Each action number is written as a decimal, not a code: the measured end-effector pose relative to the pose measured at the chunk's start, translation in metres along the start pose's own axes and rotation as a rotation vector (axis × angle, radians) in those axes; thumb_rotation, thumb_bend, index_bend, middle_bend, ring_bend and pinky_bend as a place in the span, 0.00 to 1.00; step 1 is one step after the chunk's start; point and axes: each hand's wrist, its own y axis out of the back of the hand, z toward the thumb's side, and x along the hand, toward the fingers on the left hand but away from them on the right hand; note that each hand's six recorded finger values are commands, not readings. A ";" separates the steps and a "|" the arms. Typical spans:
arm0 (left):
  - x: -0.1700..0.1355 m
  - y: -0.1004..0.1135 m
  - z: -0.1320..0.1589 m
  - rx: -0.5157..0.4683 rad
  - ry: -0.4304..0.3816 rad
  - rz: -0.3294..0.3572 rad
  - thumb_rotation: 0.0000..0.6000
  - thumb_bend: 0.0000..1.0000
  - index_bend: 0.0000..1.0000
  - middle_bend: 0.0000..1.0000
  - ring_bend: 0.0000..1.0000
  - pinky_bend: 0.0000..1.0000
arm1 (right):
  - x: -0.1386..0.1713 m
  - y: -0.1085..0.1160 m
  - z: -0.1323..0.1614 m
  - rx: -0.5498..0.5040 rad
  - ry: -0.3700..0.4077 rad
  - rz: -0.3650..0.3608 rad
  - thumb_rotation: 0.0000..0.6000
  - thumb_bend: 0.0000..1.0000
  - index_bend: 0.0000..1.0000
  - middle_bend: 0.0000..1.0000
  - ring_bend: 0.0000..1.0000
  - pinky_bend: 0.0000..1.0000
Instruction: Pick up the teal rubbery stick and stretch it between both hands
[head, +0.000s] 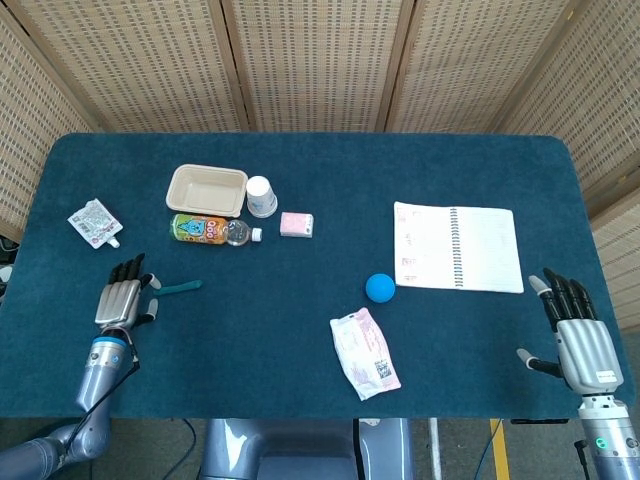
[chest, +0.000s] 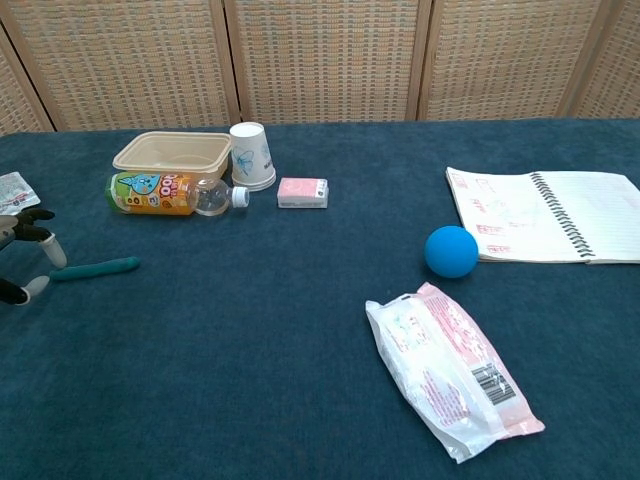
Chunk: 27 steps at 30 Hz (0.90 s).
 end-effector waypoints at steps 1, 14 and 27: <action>0.000 0.000 0.000 -0.001 -0.001 0.001 1.00 0.49 0.41 0.00 0.00 0.00 | 0.000 0.000 0.000 0.000 0.000 0.000 1.00 0.00 0.00 0.00 0.00 0.00; 0.005 -0.008 0.001 -0.009 -0.003 -0.004 1.00 0.49 0.42 0.00 0.00 0.00 | -0.001 -0.002 -0.001 -0.001 -0.003 0.008 1.00 0.00 0.00 0.00 0.00 0.00; 0.016 -0.005 0.012 0.005 -0.010 0.033 1.00 0.47 0.47 0.00 0.00 0.00 | -0.003 -0.003 -0.004 -0.014 -0.011 0.013 1.00 0.00 0.00 0.00 0.00 0.00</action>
